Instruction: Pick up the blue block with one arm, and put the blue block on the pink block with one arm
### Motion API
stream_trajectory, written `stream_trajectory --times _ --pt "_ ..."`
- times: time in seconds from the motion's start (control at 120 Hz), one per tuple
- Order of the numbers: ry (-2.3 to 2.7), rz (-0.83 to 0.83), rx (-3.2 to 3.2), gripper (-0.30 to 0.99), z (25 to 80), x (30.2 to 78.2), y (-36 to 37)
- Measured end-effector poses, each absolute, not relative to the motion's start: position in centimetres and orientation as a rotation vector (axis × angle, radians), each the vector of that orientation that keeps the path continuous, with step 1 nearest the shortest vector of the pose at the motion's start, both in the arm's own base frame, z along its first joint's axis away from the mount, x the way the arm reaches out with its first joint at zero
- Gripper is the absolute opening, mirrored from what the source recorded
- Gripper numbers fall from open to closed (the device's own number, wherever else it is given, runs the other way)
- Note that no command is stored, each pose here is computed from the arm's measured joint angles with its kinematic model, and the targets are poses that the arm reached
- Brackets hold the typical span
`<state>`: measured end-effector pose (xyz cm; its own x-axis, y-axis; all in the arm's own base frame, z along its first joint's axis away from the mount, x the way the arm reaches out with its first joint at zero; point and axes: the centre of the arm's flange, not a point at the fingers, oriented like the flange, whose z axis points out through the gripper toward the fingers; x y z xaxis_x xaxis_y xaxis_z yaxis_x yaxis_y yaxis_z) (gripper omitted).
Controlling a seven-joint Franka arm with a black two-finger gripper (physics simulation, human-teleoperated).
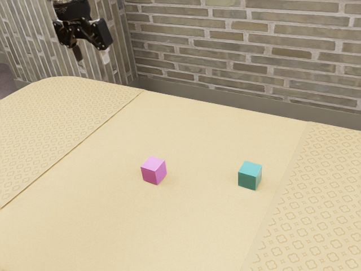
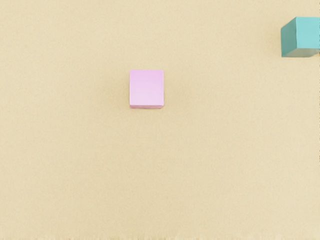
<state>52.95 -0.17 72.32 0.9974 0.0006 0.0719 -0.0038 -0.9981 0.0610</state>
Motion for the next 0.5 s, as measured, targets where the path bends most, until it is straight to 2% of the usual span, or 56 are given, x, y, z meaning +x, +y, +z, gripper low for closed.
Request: stream_trajectory --times 0.142,0.242,0.317,0.408,0.5 --pt "0.042 0.128 3.066 0.67 72.2 52.3 1.3" --pt "0.14 0.07 3.067 0.67 68.2 54.4 3.8" --pt "0.215 0.022 3.085 0.67 63.0 58.3 5.3" --pt "0.06 0.01 3.102 0.67 56.7 63.0 -2.9" --pt "-0.056 0.078 3.113 0.67 50.1 68.3 -10.3"
